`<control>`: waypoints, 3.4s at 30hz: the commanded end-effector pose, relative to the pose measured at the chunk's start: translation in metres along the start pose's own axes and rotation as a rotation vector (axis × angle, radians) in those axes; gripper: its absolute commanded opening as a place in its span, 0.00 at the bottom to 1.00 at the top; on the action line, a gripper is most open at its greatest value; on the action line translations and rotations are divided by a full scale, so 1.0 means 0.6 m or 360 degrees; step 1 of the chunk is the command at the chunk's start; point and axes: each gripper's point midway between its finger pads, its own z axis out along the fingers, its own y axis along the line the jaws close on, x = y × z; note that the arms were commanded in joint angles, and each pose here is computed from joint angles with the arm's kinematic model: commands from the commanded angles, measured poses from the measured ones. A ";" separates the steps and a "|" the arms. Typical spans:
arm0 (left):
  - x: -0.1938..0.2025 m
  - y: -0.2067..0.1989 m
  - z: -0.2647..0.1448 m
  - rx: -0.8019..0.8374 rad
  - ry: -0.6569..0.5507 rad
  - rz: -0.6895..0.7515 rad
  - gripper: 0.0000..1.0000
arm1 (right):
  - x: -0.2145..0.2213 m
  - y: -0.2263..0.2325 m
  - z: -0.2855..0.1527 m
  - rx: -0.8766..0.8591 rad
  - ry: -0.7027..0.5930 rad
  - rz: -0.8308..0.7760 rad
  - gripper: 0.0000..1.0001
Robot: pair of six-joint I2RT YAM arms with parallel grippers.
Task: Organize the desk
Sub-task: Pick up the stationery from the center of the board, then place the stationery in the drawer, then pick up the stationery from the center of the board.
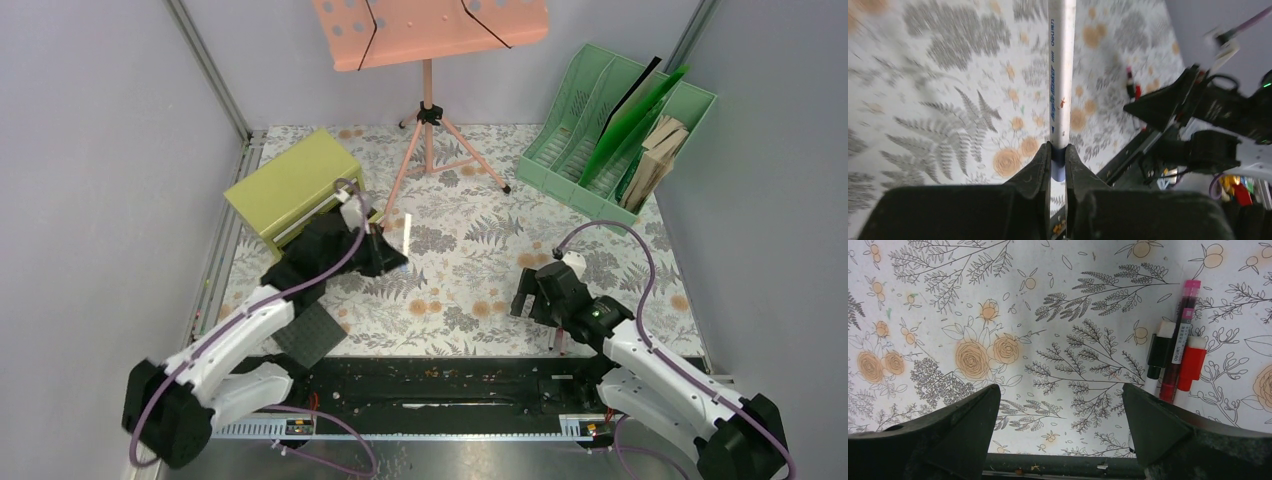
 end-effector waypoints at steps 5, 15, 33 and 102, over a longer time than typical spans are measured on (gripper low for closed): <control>-0.120 -0.003 -0.111 -0.0094 -0.0511 0.0397 0.00 | -0.022 -0.007 -0.021 -0.0080 -0.0194 0.0103 0.99; -0.145 0.112 -0.144 -0.0764 -0.0427 0.0641 0.00 | -0.026 -0.012 -0.027 -0.0102 -0.0255 0.0146 0.99; -0.129 0.279 -0.129 -0.1587 0.0057 0.0679 0.00 | -0.024 -0.013 -0.023 -0.0081 -0.0230 0.0131 1.00; -0.027 0.045 -0.080 -0.0140 -0.0093 0.0425 0.98 | -0.041 -0.063 -0.056 0.0316 -0.0142 0.0132 0.92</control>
